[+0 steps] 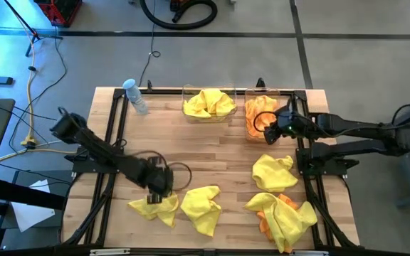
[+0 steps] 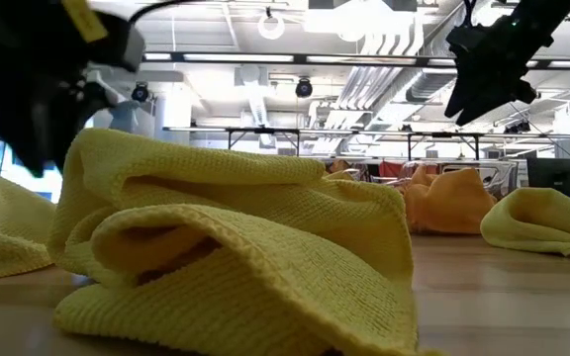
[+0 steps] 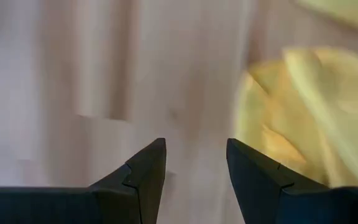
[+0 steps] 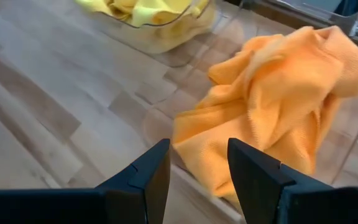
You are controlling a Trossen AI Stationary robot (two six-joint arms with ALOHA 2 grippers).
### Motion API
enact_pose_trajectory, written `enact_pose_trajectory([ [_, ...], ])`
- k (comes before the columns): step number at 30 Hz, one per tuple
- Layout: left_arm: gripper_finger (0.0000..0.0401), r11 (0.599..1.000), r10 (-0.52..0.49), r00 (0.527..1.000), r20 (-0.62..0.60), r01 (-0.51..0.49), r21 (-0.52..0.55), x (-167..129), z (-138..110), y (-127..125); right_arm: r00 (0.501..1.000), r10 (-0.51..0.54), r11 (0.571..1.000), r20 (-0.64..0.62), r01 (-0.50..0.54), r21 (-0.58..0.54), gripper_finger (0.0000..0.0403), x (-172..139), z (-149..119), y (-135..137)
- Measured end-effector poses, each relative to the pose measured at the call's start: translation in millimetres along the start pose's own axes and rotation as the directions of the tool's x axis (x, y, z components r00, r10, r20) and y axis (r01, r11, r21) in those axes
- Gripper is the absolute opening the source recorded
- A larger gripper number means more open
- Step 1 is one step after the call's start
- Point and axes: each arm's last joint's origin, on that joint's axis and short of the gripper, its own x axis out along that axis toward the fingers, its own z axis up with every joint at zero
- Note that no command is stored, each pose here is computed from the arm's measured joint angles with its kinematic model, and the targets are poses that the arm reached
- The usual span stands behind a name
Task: Sort microfiber towel by color & place in baskets
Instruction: Put the yellow microfiber towel into the left transparent bin
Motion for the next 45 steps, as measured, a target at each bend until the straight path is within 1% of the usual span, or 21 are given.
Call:
enact_pose_trajectory([
  [6,0.0156,0.992,-0.109,0.978,-0.179,0.118,0.039,25.3,2.1,-26.9,1.0,0.003,0.999,0.03,-0.001,-0.037,0.0156,-4.0,-6.1,8.1],
  [8,0.0156,0.988,-0.135,0.97,-0.201,0.146,0.041,31.9,3.4,-33.3,0.999,-0.003,0.999,0.043,0.005,-0.036,0.0156,-4.8,-7.2,9.4],
  [13,0.015,0.98,-0.173,0.962,-0.212,0.188,0.056,49.1,5.8,-44.7,0.997,-0.014,0.999,0.07,0.017,-0.047,0.0156,-6.7,-9.4,12.1],
  [15,0.013,0.98,-0.171,0.959,-0.225,0.189,0.061,53.1,5.8,-45.8,0.996,-0.021,0.999,0.082,0.025,-0.049,0.0156,-7.2,-10.1,13.0],
  [16,0.0112,0.98,-0.17,0.958,-0.23,0.188,0.061,54.5,5.6,-46.1,0.996,-0.024,0.998,0.088,0.028,-0.047,0.0156,-7.5,-10.3,13.3],
  [17,0.0091,0.98,-0.168,0.957,-0.237,0.188,0.061,54.9,5.2,-45.9,0.995,-0.029,0.998,0.096,0.033,-0.045,0.0156,-7.9,-10.6,13.6],
  [19,0.0036,0.981,-0.164,0.952,-0.259,0.184,0.057,52.9,5.3,-40.8,0.995,-0.029,0.998,0.097,0.034,-0.051,0.0156,-8.2,-11.3,14.2],
  [20,0.0019,0.982,-0.159,0.952,-0.26,0.18,0.057,50.6,5.7,-37.4,0.995,-0.026,0.998,0.093,0.032,-0.06,0.0156,-8.4,-11.9,14.4],
  [22,0.0013,0.992,-0.102,0.954,-0.28,0.12,0.047,45.0,3.4,-25.2,0.998,-0.014,0.995,0.067,0.02,-0.097,0.0156,-8.6,-14.1,14.9],
  [23,0.0013,0.995,-0.07,0.961,-0.267,0.086,0.049,41.0,3.7,-18.9,0.998,-0.004,0.993,0.059,0.011,-0.119,0.0156,-9.2,-15.3,16.0],
  [26,0.0004,0.998,-0.033,0.984,-0.173,0.043,0.051,20.5,11.9,-1.0,0.997,0.018,0.986,0.07,-0.006,-0.169,0.0156,-12.7,-20.3,21.1],
  [28,0.0003,1.0,0.002,0.991,-0.136,0.002,0.031,7.5,13.4,16.2,0.995,0.023,0.981,0.101,-0.003,-0.195,0.0156,-16.3,-24.4,24.9],
  [30,0.0002,1.0,0.015,0.999,-0.049,-0.015,0.001,-10.5,19.2,33.2,0.99,0.035,0.978,0.133,-0.006,-0.208,0.0156,-19.2,-29.6,29.5],
  [34,0.0001,0.996,0.078,0.99,0.115,-0.074,-0.043,-50.6,27.9,67.0,0.978,0.127,0.969,0.163,-0.087,-0.233,0.0156,-11.0,-51.7,40.0],
  [38,0.0001,0.991,0.13,0.953,0.273,-0.117,-0.065,-91.8,39.6,98.4,0.959,0.232,0.949,0.165,-0.186,-0.255,0.0156,3.5,-77.3,45.1],
  [40,0.0001,0.985,0.174,0.929,0.328,-0.163,-0.062,-108.8,47.9,113.7,0.947,0.273,0.936,0.171,-0.221,-0.273,0.0156,7.8,-86.5,46.3],
  [43,0.0001,0.97,0.24,0.872,0.425,-0.234,-0.068,-137.5,63.6,137.1,0.927,0.302,0.929,0.222,-0.235,-0.285,0.0156,13.9,-97.0,46.3],
  [45,0.0001,0.956,0.282,0.814,0.507,-0.282,-0.079,-154.9,77.5,152.4,0.914,0.322,0.922,0.248,-0.243,-0.301,0.0156,17.1,-101.1,46.4],
])
